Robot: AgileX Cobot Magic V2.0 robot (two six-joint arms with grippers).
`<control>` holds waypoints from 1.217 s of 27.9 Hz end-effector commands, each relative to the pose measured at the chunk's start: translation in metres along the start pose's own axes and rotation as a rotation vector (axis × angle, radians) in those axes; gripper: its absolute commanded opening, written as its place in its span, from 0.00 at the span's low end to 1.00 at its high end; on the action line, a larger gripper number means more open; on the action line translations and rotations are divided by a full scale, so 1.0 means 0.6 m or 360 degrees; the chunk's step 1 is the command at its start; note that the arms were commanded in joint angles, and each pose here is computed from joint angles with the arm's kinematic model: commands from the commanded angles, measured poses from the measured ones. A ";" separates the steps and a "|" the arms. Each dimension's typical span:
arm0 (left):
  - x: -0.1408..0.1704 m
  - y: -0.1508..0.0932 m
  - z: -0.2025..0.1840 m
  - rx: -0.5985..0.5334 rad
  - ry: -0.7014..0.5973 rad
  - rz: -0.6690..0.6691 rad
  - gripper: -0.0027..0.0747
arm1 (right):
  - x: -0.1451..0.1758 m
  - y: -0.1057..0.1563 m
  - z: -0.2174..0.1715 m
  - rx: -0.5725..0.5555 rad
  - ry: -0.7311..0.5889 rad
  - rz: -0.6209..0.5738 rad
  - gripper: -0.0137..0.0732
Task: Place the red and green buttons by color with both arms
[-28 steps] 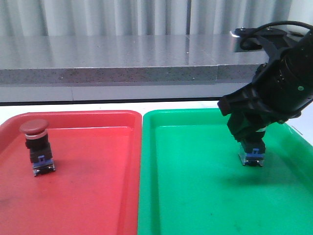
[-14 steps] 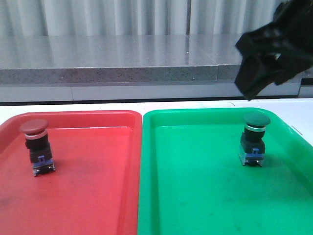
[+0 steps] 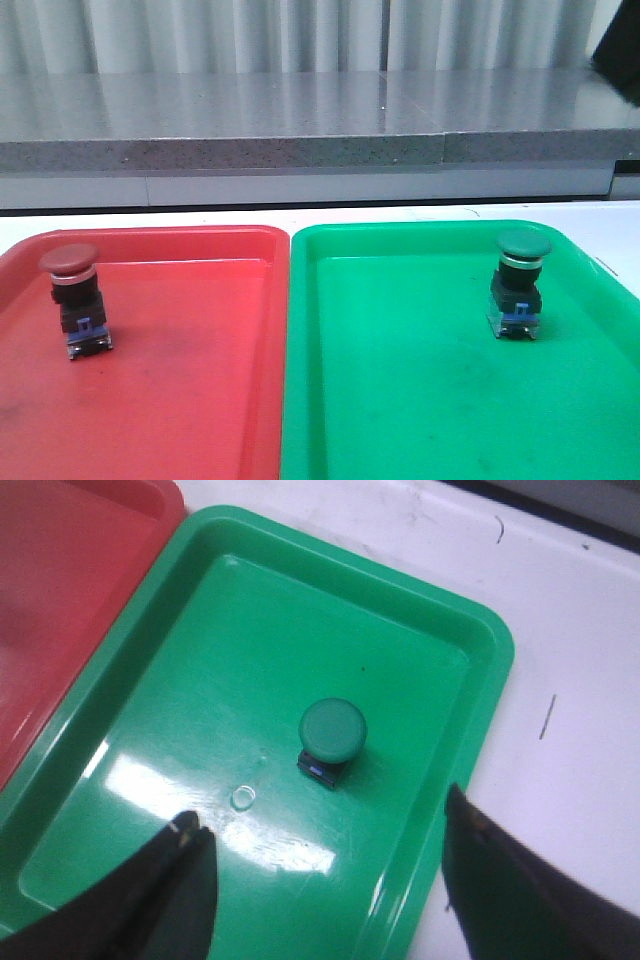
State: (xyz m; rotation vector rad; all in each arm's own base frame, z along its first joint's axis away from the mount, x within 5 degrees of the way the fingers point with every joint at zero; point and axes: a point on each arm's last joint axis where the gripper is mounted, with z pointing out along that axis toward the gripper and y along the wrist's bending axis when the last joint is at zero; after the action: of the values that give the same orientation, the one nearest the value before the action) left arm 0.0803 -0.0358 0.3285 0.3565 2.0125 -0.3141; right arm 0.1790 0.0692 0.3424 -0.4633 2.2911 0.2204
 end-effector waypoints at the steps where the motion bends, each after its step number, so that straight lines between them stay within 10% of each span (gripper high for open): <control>1: -0.023 -0.003 -0.008 0.0024 -0.0149 -0.0019 0.60 | -0.002 0.003 -0.058 0.0011 -0.0197 -0.0031 0.74; 12: -0.023 -0.003 -0.008 0.0024 -0.0149 -0.0019 0.60 | 0.084 0.011 -0.141 0.0017 -0.0418 -0.0046 0.67; 19: -0.025 -0.003 -0.008 0.0024 -0.0161 -0.0019 0.59 | 0.105 0.013 -0.160 0.0018 -0.0482 -0.0051 0.06; 34: -0.025 -0.003 -0.007 0.0024 -0.0158 -0.0019 0.01 | 0.106 0.013 -0.160 0.0018 -0.0479 -0.0050 0.03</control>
State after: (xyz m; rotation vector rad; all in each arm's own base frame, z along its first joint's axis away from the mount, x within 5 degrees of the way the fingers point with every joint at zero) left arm 0.0804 -0.0359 0.3287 0.3561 2.0108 -0.3142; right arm 0.0701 0.0309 0.3497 -0.4393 2.0745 0.2442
